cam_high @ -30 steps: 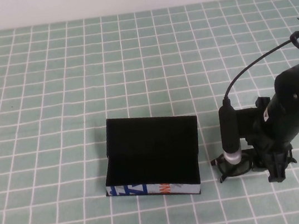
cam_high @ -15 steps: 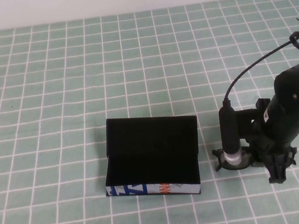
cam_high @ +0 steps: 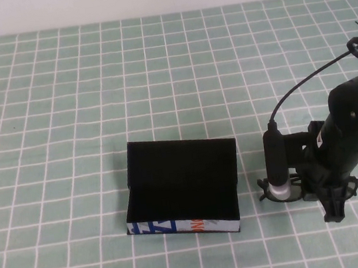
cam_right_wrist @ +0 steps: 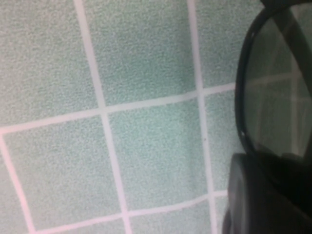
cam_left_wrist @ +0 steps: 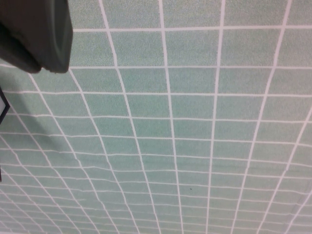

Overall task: Return glasses to glasses case
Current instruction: Pick up the glasses from the table, then place the glasses in the glasses case

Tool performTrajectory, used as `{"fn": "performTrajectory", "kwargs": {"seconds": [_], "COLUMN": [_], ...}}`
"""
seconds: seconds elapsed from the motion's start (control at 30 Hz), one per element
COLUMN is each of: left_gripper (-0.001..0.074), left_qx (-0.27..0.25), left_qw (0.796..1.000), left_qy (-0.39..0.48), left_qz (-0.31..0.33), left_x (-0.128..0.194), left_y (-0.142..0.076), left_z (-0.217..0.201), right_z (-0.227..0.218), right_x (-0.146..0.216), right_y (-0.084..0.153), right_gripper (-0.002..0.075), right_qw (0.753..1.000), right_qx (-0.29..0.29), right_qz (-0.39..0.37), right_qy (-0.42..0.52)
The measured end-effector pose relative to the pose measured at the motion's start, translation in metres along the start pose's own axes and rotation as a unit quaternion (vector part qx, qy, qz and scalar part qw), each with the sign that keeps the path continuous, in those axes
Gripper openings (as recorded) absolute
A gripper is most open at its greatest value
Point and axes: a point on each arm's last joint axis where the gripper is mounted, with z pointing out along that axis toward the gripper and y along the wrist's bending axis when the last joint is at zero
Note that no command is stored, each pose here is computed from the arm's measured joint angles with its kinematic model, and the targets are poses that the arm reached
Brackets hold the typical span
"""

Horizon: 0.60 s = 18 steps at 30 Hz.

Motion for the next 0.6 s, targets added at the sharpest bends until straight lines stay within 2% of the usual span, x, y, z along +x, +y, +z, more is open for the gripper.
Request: {"fn": "performTrajectory", "kwargs": {"seconds": [0.27, 0.6], "left_gripper": [-0.0002, -0.0002], "left_qx": [0.000, 0.000], "left_qw": [1.000, 1.000], "left_qy": [0.000, 0.000], "left_qz": [0.000, 0.000], "left_x": [0.000, 0.000], "left_y": [0.000, 0.000], "left_z": [0.000, 0.000], "right_z": [-0.005, -0.049], "right_x": [-0.001, -0.030], "right_y": [-0.001, -0.019], "right_gripper": [0.0078, 0.0078], "right_qw": [1.000, 0.997], "right_qx": [-0.017, -0.063], "right_qz": [0.001, 0.006], "right_qy": [0.007, -0.050]}}
